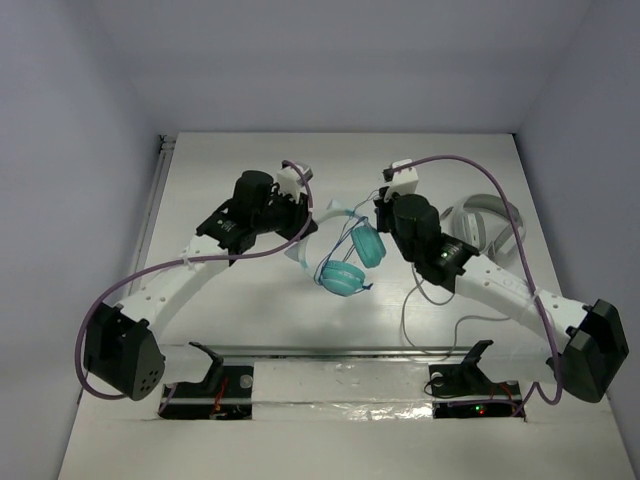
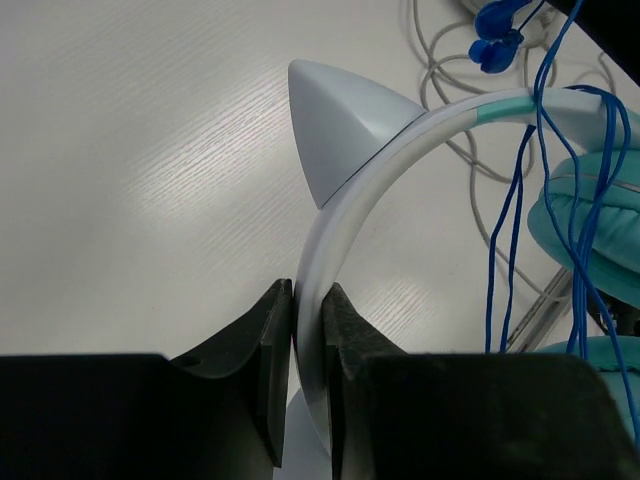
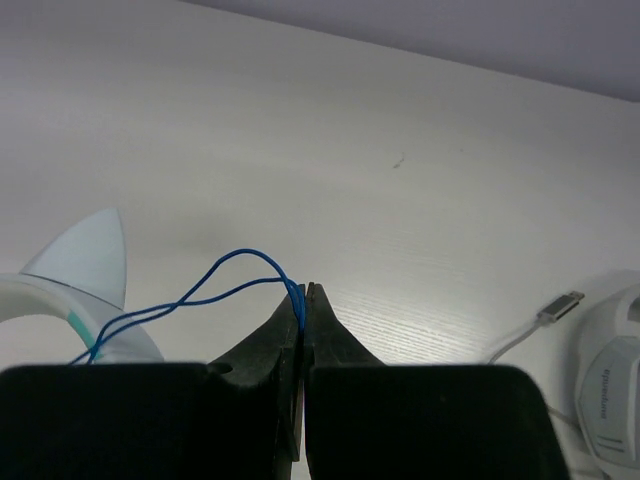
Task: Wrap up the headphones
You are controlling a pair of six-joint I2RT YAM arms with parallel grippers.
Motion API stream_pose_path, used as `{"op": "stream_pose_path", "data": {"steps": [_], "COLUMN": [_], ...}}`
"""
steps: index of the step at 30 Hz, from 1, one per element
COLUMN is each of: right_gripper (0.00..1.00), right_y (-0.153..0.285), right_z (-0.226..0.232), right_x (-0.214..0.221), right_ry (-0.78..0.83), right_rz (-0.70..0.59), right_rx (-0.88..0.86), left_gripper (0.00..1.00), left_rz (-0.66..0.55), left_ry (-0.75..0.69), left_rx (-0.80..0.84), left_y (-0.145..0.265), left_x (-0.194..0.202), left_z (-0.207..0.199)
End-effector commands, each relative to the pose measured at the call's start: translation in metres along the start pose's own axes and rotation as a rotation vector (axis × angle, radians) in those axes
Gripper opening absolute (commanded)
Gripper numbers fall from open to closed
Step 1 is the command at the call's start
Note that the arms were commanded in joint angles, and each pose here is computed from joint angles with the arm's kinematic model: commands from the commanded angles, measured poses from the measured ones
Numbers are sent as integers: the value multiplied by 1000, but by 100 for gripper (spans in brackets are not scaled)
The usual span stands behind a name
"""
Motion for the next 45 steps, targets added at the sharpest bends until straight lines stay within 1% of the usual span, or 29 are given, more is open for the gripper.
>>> {"op": "stream_pose_path", "data": {"steps": [1, 3, 7, 9, 16, 20, 22, 23, 25, 26, 28, 29, 30, 31, 32, 33, 34, 35, 36, 38, 40, 41, 42, 45], "right_gripper": [0, 0, 0, 0, 0, 0, 0, 0, 0, 0, 0, 0, 0, 0, 0, 0, 0, 0, 0, 0, 0, 0, 0, 0], "right_y": [5, 5, 6, 5, 11, 18, 22, 26, 31, 33, 37, 40, 42, 45, 48, 51, 53, 56, 57, 58, 63, 69, 71, 71], "right_z": [-3, -8, -8, -10, -9, -4, 0, 2, 7, 10, 16, 18, 20, 22, 23, 23, 26, 26, 26, 24, 23, 23, 22, 25], "right_x": [-15, -14, -9, -6, 0, 3, 3, 9, 12, 15, 29, 32, 40, 44, 45, 42, 53, 55, 56, 63, 64, 68, 66, 70], "right_ry": [-131, -170, -200, -214, -260, -298, -316, -351, -385, -436, -481, -541, -567, -588, -648, -673, -693, -737, -756, -810, -838, -877, -888, -906], "right_rz": [-85, -102, -115, -121, -144, -155, -167, -150, -169, -155, -160, -147, -174, -176, -169, -216, -186, -172, -178, -150, -157, -141, -161, -83], "right_rx": [-93, -120, -232, -255, -477, -578, -636, -659, -739, -763, -829, -854, -882, -915, -934, -960, -984, -994, -995, -945, -958, -977, -994, -1007], "left_gripper": [0, 0, 0, 0, 0, 0, 0, 0, 0, 0, 0, 0, 0, 0, 0, 0, 0, 0, 0, 0, 0, 0, 0, 0], "left_rz": [-162, -177, -211, -219, -294, -363, -384, -421, -462, -473, -506, -515, -503, -516, -512, -503, -496, -525, -516, -506, -522, -525, -525, -546], "left_ry": [0, 6, 4, 10, 17, 50, 96, 100, 135, 147, 181, 190, 194, 207, 204, 213, 218, 225, 237, 259, 277, 287, 302, 331], "left_rx": [153, 163, 215, 234, 302, 294, 293, 284, 268, 267, 268, 264, 266, 231, 223, 212, 213, 196, 208, 200, 182, 175, 163, 121], "left_y": [17, 20, 23, 25, 33, 38, 38, 40, 39, 39, 38, 38, 33, 30, 26, 21, 17, 15, 12, 5, 2, 1, 0, -3], "left_x": [-28, -31, -39, -41, -55, -65, -64, -68, -68, -68, -67, -66, -62, -61, -58, -52, -48, -48, -44, -40, -38, -36, -33, -31], "left_z": [-18, -19, -23, -23, -29, -31, -31, -32, -30, -30, -29, -28, -32, -32, -34, -34, -40, -37, -36, -32, -29, -28, -26, -21]}}
Point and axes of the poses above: each gripper's point midway between its finger pads, its own y axis back along the fingers, its own z axis along the line the jaws close on, x = y × z, the point moved 10 cm from there along y, back along the fingers, and after that the axes turned 7 degrees about y, right-handed, at the moved point
